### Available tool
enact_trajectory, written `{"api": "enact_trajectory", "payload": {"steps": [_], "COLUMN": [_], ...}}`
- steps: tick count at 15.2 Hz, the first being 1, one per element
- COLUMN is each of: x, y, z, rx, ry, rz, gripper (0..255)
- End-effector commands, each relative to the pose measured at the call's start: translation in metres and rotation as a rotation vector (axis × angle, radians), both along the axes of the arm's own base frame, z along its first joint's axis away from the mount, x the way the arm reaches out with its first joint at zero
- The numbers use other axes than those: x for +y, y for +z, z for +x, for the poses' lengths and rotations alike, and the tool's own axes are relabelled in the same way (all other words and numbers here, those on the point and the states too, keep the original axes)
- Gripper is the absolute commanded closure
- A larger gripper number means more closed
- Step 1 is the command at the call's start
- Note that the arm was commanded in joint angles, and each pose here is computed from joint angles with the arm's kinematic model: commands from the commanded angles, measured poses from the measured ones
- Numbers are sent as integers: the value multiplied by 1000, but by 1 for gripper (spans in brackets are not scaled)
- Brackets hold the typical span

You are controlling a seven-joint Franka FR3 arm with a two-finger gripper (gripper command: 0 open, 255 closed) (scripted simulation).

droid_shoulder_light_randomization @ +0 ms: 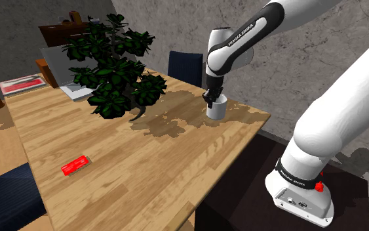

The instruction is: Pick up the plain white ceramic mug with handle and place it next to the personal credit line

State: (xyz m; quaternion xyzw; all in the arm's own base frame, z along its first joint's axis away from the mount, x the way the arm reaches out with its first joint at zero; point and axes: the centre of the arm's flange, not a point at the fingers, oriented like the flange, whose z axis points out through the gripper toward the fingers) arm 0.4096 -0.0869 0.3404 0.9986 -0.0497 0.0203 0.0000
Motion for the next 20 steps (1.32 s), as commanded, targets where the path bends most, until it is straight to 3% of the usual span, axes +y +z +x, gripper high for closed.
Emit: {"api": "enact_trajectory", "payload": {"steps": [1, 20], "x": [0, 0], "y": [0, 95], "z": [0, 0], "rx": [0, 0], "ry": [0, 0], "rz": [0, 0], "gripper": [255, 255]}}
